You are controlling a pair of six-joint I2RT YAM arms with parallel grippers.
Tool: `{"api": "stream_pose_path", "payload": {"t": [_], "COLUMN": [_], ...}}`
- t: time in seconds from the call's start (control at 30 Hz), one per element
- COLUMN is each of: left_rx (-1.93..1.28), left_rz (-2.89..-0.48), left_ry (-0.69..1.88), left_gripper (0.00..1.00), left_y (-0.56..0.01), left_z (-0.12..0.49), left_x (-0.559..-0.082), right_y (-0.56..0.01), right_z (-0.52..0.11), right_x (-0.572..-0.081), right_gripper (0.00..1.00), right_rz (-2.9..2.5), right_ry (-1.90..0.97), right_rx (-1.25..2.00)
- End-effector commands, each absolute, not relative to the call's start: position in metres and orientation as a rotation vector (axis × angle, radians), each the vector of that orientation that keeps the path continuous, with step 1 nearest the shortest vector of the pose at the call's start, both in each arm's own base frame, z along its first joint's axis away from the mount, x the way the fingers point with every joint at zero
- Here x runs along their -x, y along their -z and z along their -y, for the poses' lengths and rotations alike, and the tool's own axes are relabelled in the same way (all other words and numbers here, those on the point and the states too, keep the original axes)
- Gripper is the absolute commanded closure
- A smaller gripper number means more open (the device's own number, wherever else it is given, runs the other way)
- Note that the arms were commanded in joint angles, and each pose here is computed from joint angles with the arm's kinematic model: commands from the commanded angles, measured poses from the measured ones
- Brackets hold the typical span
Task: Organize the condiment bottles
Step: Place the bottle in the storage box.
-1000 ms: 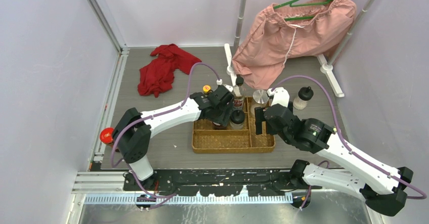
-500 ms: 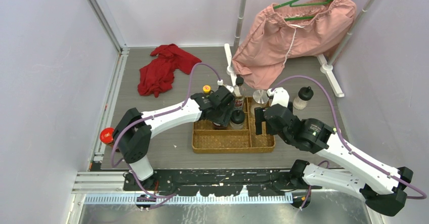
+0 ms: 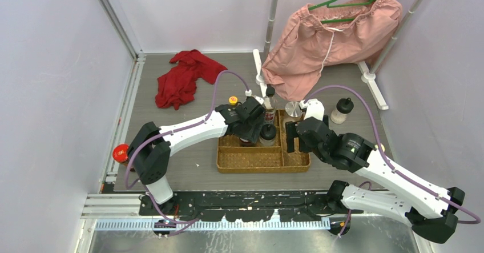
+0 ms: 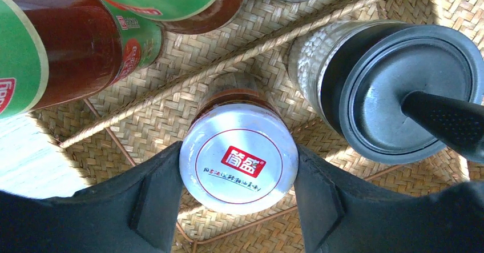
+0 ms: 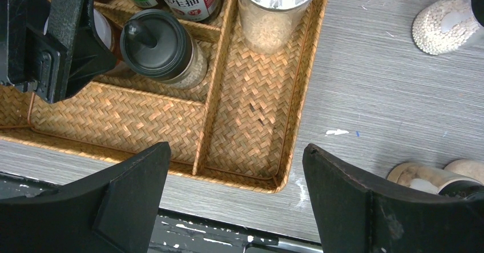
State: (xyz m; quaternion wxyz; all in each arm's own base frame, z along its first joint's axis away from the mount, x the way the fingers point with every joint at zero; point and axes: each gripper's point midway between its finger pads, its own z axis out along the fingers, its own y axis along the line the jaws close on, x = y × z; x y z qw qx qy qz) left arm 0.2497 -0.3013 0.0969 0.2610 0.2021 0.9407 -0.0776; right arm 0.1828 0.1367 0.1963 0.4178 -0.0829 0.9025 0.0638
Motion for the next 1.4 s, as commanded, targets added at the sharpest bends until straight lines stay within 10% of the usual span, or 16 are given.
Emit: {"api": "stream_pose_path", "payload": {"t": [0.0,1.37], "left_rx": [-0.509,-0.451], "left_rz": [-2.45,-2.442], "left_ry": [0.295,0.269], "left_gripper": [0.35,0.25], "left_y": [-0.13,-0.171], "left_z": [0.32,0.294], "left_x": [-0.263,-0.25], "right_y": [-0.202,-0.198], "right_z": [-0.142,-0.144], "right_x": [-0.187,-0.186], "right_gripper": [0.09,0.07], "right_rz": [-2.237,-2.245], "right_ry": [-0.182,-0.188], "right_rx": [0.201,0.213]}}
